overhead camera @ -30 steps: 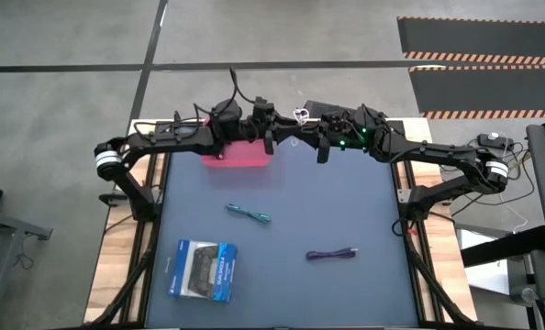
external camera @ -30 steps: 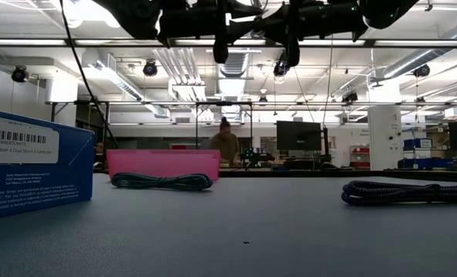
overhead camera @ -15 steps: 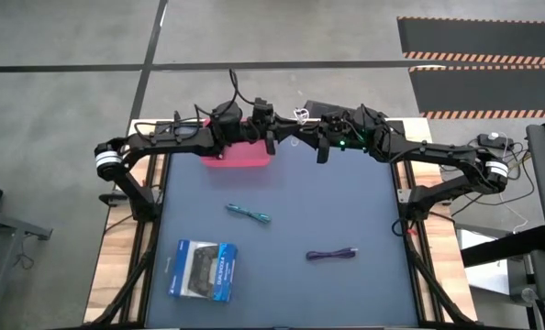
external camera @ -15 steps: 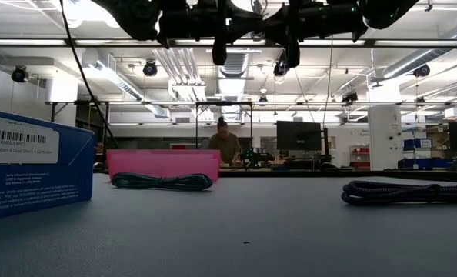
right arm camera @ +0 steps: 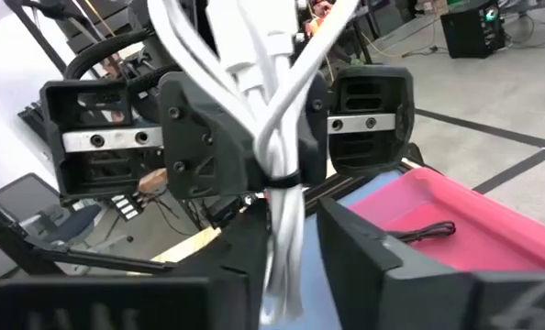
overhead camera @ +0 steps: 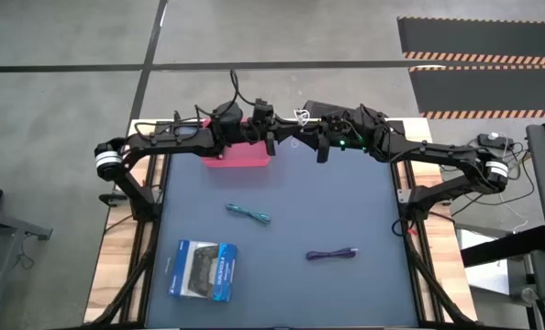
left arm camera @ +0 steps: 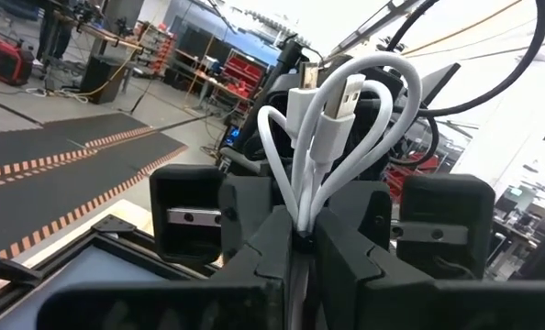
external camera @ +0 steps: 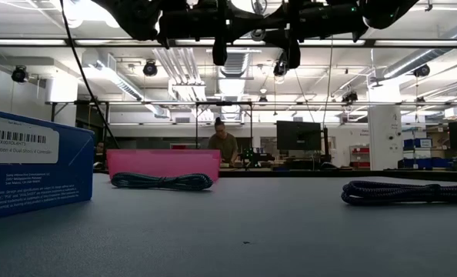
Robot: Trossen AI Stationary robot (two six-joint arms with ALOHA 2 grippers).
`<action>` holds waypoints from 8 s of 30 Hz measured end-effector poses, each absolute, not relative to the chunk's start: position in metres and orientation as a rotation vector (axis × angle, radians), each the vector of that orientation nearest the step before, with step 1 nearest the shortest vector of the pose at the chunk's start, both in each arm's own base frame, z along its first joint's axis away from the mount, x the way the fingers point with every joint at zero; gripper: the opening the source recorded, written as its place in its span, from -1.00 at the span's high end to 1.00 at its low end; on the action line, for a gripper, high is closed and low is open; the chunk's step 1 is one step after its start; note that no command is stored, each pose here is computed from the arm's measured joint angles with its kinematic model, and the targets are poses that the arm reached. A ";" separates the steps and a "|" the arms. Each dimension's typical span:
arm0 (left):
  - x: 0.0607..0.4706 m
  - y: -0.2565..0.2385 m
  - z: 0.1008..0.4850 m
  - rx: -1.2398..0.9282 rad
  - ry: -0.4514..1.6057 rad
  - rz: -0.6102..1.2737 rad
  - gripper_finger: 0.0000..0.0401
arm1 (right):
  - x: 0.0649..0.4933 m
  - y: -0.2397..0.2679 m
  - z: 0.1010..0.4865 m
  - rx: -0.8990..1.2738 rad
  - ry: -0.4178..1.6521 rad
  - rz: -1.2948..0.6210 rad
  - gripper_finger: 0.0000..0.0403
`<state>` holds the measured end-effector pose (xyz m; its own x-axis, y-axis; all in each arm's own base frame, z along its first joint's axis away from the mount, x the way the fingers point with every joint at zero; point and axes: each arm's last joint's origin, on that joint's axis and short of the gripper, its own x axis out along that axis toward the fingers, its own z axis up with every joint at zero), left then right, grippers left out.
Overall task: Pick and place USB-C Cables
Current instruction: Put the white charger cable into the pink bin, then put the blue charger cable into the pink bin
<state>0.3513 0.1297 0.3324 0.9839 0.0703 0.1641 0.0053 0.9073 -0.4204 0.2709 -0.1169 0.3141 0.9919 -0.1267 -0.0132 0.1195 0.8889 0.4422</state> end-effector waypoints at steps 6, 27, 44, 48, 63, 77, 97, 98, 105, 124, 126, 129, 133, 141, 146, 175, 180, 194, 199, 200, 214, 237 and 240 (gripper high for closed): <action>0.343 0.134 0.336 -0.451 -0.134 0.065 0.94 | 0.265 -0.123 0.317 0.504 -0.029 -0.150 0.28; 0.291 0.158 0.335 -0.481 0.601 0.539 0.94 | 0.234 -0.117 0.360 0.527 0.067 -0.219 0.24; 0.268 0.173 0.360 -0.467 0.834 0.754 0.94 | 0.239 -0.121 0.416 0.397 0.142 -0.238 0.24; 0.281 0.185 0.354 -0.394 0.895 0.683 0.94 | 0.238 -0.120 0.422 0.390 0.137 -0.237 0.24; 0.304 0.231 0.282 0.216 1.227 0.062 0.90 | 0.237 -0.119 0.414 0.421 0.212 -0.248 0.24; 0.304 0.243 0.251 0.222 1.281 -0.002 0.91 | 0.236 -0.119 0.412 0.431 0.230 -0.252 0.24; 0.301 0.243 0.222 0.202 1.271 0.026 0.91 | 0.237 -0.119 0.412 0.421 0.231 -0.253 0.24; 0.302 0.244 0.222 0.206 1.265 0.030 0.91 | 0.237 -0.119 0.412 0.421 0.232 -0.254 0.24; 0.300 0.243 0.210 0.187 1.263 0.044 0.91 | 0.237 -0.119 0.412 0.421 0.232 -0.253 0.24; 0.293 0.234 0.185 0.078 1.289 0.053 0.85 | 0.236 -0.120 0.412 0.399 0.232 -0.275 0.24; 0.293 0.234 0.184 0.080 1.285 0.055 0.85 | 0.236 -0.120 0.412 0.399 0.232 -0.275 0.24; 0.292 0.234 0.182 0.083 1.282 0.057 0.85 | 0.236 -0.120 0.412 0.399 0.232 -0.275 0.24; 0.290 0.232 0.176 0.074 1.295 0.049 0.84 | 0.236 -0.120 0.412 0.400 0.232 -0.275 0.24; 0.287 0.229 0.168 0.064 1.309 0.042 0.84 | 0.237 -0.120 0.412 0.402 0.232 -0.274 0.24; 0.287 0.230 0.169 0.068 1.305 0.045 0.84 | 0.237 -0.120 0.412 0.400 0.232 -0.274 0.24; 0.274 0.220 0.228 0.111 1.179 0.164 0.24 | 0.236 -0.118 0.407 0.587 0.261 -0.290 0.24; 0.263 0.208 0.264 0.072 1.070 0.256 0.24 | 0.234 -0.114 0.399 0.675 0.342 -0.312 0.24; 0.263 0.128 0.320 -0.040 0.839 0.132 0.24 | 0.238 -0.093 0.391 0.772 0.447 -0.279 0.24; 0.272 0.090 0.295 -0.009 0.918 -0.010 0.24 | 0.238 -0.094 0.391 0.767 0.445 -0.283 0.24; 0.272 0.084 0.288 -0.005 0.938 -0.033 0.24 | 0.238 -0.094 0.391 0.763 0.446 -0.283 0.24; 0.270 0.027 0.210 0.077 0.992 -0.209 0.24 | 0.238 -0.096 0.391 0.692 0.441 -0.326 0.24; 0.288 0.027 0.139 0.086 1.057 -0.204 0.33 | 0.237 -0.095 0.389 0.699 0.457 -0.336 0.24; 0.289 0.027 0.138 0.086 1.061 -0.201 0.43 | 0.237 -0.095 0.389 0.699 0.460 -0.336 0.24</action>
<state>0.2887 0.0269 0.1376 0.4721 -0.1228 -0.8730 0.2052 0.9784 -0.0266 0.2369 -0.0954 0.3890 0.8482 -0.1423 -0.5103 0.4429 0.7189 0.5358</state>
